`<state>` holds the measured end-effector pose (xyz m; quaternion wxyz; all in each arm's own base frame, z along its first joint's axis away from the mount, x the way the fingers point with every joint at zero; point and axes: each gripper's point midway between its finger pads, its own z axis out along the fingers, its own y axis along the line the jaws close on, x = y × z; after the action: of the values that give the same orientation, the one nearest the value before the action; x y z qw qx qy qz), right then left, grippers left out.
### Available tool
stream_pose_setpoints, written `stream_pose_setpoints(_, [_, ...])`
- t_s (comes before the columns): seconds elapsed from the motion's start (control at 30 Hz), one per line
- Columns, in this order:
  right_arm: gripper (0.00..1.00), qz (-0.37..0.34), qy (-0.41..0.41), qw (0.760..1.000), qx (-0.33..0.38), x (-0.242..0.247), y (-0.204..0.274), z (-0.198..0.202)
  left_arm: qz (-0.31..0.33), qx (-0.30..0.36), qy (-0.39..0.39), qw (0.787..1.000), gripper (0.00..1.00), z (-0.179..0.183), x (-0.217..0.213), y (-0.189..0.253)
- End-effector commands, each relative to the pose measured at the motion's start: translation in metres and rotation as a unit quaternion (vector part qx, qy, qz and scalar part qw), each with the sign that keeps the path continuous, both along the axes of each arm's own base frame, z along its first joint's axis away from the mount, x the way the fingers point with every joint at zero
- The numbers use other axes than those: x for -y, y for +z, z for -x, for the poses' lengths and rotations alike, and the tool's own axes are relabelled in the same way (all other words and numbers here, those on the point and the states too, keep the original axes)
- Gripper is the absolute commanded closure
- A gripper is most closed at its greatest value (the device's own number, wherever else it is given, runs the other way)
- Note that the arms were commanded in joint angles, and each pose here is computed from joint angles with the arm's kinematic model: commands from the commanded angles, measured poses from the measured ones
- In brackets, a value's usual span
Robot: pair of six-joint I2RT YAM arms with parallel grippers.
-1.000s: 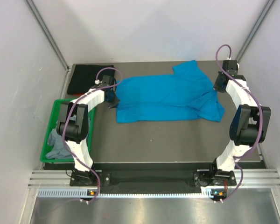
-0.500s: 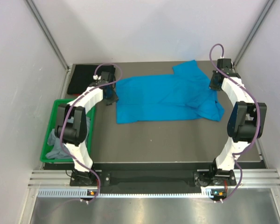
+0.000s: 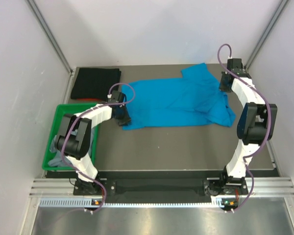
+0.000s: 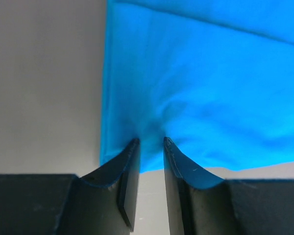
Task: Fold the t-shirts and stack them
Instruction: Fold the tshirt
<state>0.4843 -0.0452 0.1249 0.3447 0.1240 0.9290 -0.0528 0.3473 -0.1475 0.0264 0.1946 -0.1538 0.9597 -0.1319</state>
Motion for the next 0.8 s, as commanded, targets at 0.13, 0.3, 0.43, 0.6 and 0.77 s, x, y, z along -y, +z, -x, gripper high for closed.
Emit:
stream_pose_setpoints(0.13, [1.0,0.031,0.057,0.998,0.014,-0.012,0.008,-0.023,-0.083,-0.009,0.031,0.996,0.69,0.005,-0.029,-0.024])
stream_pose_setpoints(0.3, [1.0,0.073,0.079,0.994,0.021,-0.007,0.008,-0.028,-0.152,-0.023,0.041,0.987,0.69,0.007,-0.053,-0.03])
stream_pose_setpoints(0.43, [1.0,0.073,0.091,0.993,0.032,-0.011,0.012,-0.031,-0.169,-0.026,0.046,0.984,0.7,0.009,-0.059,-0.028])
stream_pose_setpoints(0.6, [1.0,0.079,0.092,0.992,0.034,-0.01,0.015,-0.032,-0.181,-0.018,0.051,0.982,0.71,0.006,-0.064,-0.022])
stream_pose_setpoints(0.77, [1.0,0.069,0.13,0.988,0.045,-0.035,0.018,-0.035,-0.162,-0.012,0.046,0.986,0.71,0.002,-0.056,-0.016])
